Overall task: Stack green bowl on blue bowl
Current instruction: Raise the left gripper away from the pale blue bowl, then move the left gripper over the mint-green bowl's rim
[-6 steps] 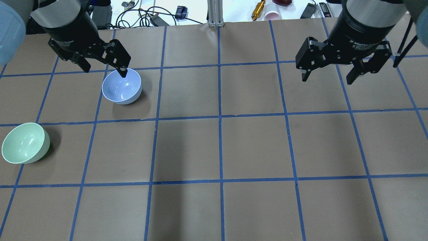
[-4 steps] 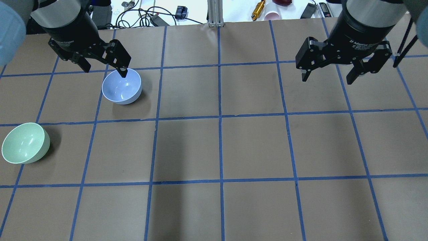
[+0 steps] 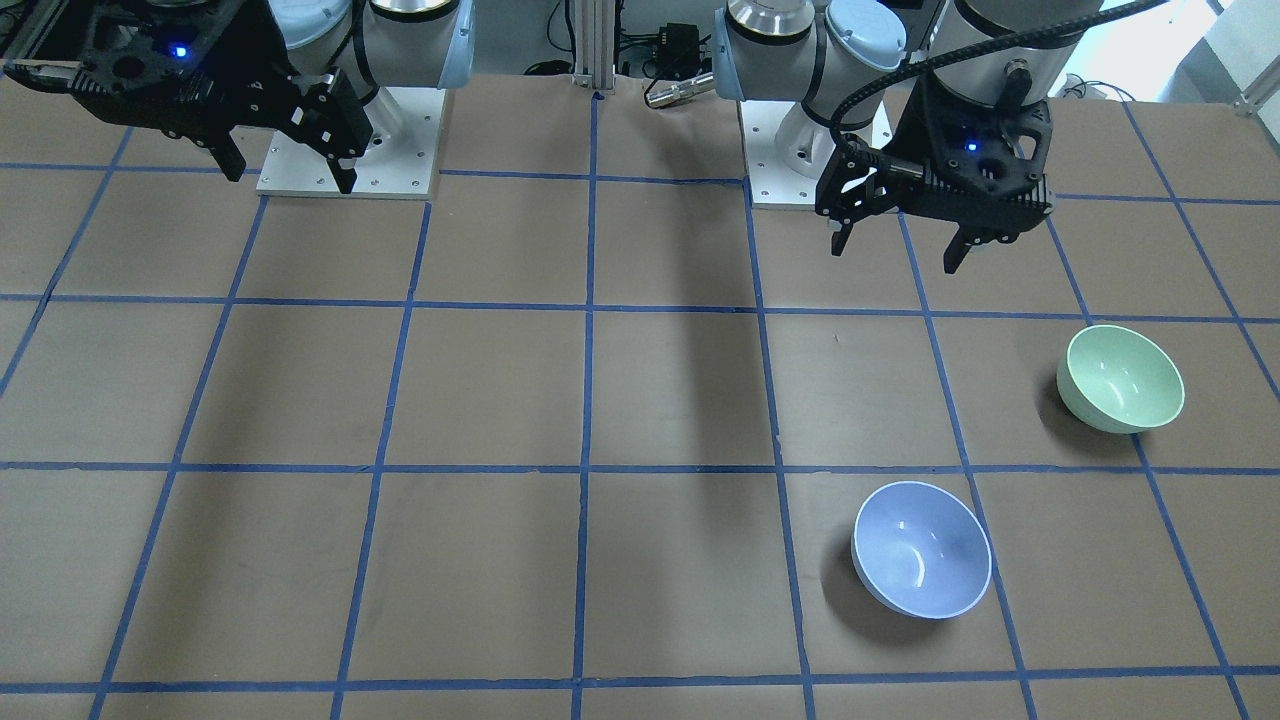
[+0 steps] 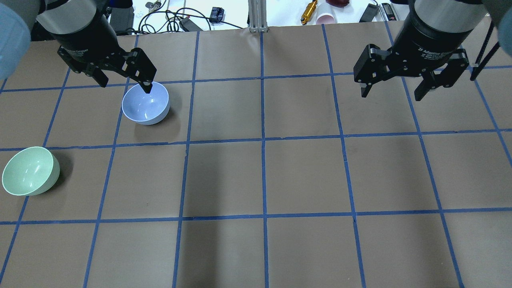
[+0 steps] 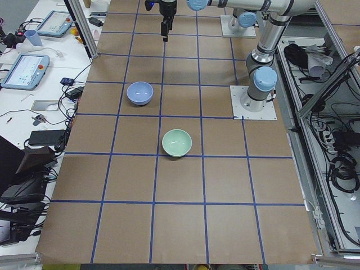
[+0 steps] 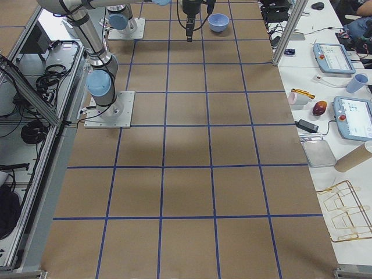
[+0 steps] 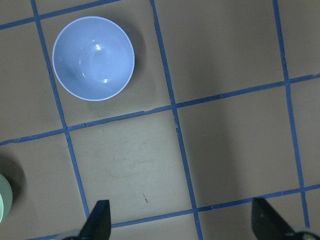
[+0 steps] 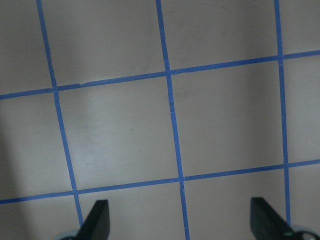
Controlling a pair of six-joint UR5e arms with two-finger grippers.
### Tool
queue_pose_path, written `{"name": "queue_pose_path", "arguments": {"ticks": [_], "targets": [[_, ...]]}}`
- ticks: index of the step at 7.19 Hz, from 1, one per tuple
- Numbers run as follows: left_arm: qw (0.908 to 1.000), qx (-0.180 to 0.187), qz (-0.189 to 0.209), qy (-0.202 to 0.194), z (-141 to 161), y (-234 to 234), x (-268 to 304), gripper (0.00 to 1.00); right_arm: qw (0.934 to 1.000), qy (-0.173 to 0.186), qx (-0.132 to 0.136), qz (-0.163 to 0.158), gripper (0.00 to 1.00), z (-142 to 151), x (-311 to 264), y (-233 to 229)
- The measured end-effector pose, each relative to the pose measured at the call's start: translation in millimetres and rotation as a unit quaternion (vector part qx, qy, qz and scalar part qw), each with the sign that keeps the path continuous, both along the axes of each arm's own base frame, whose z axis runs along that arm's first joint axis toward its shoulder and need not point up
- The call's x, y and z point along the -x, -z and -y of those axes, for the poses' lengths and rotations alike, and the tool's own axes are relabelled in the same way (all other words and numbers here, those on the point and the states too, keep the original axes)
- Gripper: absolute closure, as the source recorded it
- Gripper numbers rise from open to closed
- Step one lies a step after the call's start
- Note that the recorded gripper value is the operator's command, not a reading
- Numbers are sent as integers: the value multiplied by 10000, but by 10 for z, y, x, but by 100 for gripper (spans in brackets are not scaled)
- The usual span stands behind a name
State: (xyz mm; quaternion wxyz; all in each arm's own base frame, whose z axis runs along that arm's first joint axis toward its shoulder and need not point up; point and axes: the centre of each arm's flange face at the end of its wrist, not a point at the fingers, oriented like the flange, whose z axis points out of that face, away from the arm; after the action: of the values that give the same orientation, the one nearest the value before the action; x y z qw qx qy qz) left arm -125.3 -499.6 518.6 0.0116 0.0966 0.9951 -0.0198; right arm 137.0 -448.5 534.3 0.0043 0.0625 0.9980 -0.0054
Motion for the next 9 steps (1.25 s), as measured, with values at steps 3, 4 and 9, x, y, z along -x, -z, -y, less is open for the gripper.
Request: {"name": "queue_pose_path", "arguments": {"ticks": [3,4,9], "targets": [[10000,-6,-4,-7,0,7,-8,0,10000,0,-5,0,0,-1,0,1],[10000,-13,0,-7,3,11,-25,0,10000,0,-7,0,0,-1,0,2],[9976,-310,-80,-614,328,506,-1180,0,10000,0,-3,0,0,0,0,2]]}}
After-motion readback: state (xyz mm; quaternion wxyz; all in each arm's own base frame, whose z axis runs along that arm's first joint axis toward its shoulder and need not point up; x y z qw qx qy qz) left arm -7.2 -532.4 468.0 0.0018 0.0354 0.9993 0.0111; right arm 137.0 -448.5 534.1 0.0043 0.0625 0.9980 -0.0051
